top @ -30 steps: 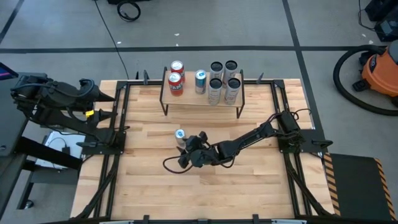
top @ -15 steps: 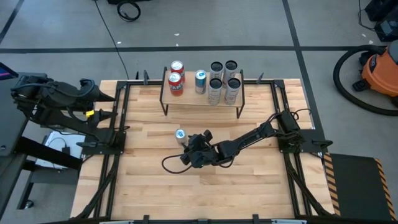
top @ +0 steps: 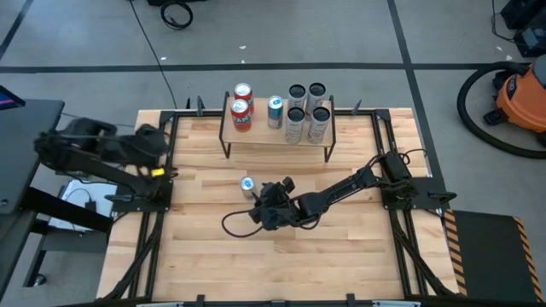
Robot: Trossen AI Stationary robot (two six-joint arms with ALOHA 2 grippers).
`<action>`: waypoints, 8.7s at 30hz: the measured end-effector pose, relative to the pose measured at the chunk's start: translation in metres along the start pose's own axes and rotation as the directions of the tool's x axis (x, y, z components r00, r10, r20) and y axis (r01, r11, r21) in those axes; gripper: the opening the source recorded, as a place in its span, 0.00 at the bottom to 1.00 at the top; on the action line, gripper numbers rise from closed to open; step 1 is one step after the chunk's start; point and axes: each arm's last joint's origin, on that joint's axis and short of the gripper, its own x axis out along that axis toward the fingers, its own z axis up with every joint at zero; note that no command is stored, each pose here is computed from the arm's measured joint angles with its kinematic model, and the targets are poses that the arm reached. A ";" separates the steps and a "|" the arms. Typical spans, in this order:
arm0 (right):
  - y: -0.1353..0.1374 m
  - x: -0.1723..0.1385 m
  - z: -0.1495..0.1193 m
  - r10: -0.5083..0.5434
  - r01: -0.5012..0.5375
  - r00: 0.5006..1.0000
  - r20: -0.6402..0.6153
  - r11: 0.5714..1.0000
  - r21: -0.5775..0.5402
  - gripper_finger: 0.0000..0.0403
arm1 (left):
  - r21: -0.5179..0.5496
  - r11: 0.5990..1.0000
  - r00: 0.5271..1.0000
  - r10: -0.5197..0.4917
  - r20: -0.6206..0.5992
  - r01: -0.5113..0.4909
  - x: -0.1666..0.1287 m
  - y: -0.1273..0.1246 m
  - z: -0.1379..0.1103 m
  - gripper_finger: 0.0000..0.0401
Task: Place canned beverage on shelf
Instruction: Put the blue soda can on the shelf aligned with the other blue soda can
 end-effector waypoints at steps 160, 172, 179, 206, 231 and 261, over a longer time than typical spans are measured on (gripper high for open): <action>-0.030 -0.110 0.028 -0.030 -0.013 0.990 -0.139 0.954 -0.298 0.57 | 0.038 0.998 0.998 -0.054 -0.028 0.055 0.193 0.029 0.223 0.61; -0.030 -0.112 0.027 -0.029 -0.017 0.988 -0.150 0.956 -0.293 0.57 | 0.033 0.998 0.997 -0.057 -0.048 0.059 0.217 0.034 0.226 0.61; -0.029 -0.114 0.026 -0.021 -0.024 0.989 -0.149 0.956 -0.293 0.57 | 0.028 0.998 0.998 -0.049 -0.031 0.050 0.220 0.036 0.228 0.61; -0.028 -0.117 0.024 -0.013 -0.032 0.989 -0.150 0.956 -0.292 0.57 | 0.043 0.998 0.998 -0.042 -0.056 0.044 0.239 0.041 0.229 0.69; -0.027 -0.118 0.023 -0.006 -0.040 0.988 -0.157 0.956 -0.292 0.57 | 0.047 0.999 1.000 0.011 -0.013 -0.010 0.224 0.042 0.236 0.69; -0.026 -0.118 0.023 0.012 -0.067 0.982 -0.187 0.954 -0.293 0.57 | 0.009 1.000 0.989 -0.002 0.149 0.001 0.127 0.037 0.250 0.69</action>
